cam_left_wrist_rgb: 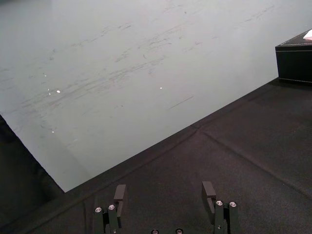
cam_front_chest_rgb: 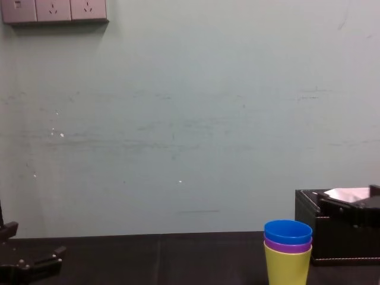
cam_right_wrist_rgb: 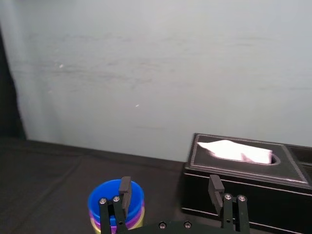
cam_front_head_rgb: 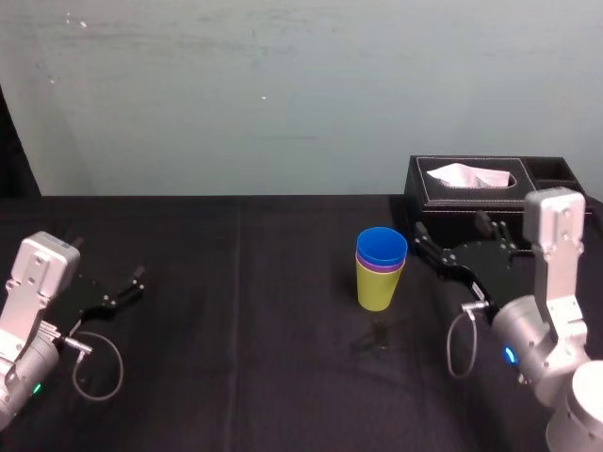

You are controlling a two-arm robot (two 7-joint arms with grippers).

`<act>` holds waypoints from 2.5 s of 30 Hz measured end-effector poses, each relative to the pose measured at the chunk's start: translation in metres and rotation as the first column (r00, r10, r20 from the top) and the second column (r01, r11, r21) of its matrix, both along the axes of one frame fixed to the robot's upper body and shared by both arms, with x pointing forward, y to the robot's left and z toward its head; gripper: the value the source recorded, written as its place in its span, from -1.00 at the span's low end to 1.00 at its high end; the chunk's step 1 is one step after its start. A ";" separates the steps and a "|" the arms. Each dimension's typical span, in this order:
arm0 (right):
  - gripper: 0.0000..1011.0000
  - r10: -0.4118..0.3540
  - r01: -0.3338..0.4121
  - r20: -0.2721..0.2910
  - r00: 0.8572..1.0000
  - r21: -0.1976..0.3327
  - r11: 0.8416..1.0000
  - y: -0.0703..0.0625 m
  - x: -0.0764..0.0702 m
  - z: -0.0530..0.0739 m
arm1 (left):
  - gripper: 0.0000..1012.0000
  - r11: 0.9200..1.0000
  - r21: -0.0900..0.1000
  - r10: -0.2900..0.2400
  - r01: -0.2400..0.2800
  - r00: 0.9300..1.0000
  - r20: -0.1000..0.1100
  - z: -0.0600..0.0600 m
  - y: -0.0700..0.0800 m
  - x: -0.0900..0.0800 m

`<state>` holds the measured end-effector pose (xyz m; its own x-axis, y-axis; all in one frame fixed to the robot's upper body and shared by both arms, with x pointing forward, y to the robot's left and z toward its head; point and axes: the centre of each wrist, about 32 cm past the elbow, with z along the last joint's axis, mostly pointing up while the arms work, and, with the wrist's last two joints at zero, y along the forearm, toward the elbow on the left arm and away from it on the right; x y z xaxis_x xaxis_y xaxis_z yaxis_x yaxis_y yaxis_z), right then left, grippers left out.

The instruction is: Stack the three plastic cups sequentially using one hand.

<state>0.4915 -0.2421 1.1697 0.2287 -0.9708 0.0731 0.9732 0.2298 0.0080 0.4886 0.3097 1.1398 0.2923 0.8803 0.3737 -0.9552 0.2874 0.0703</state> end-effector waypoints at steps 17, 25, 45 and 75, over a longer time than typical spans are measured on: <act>0.98 -0.093 0.093 0.078 0.993 0.001 0.996 0.004 -0.012 -0.029 | 0.98 1.000 0.000 0.000 0.000 1.000 0.000 0.000 0.000 0.000; 0.98 -0.091 0.091 0.080 0.993 0.001 0.996 0.004 -0.011 -0.028 | 0.98 1.000 0.000 0.000 0.000 1.000 0.000 0.000 0.000 0.000; 0.98 -0.087 0.087 0.080 0.993 0.001 0.996 0.004 -0.011 -0.027 | 0.98 1.000 0.000 0.000 0.000 1.000 0.000 0.000 0.000 0.000; 0.98 -0.086 0.086 0.080 0.993 0.001 0.996 0.004 -0.011 -0.027 | 0.98 1.000 0.000 0.000 0.000 1.000 0.000 0.000 0.000 0.000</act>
<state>0.4806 -0.2381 1.1428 0.1375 -0.9864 0.0897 0.9857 0.1452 0.0858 0.4886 0.3097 1.1398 0.2922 0.8803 0.3737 -0.9553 0.2873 0.0702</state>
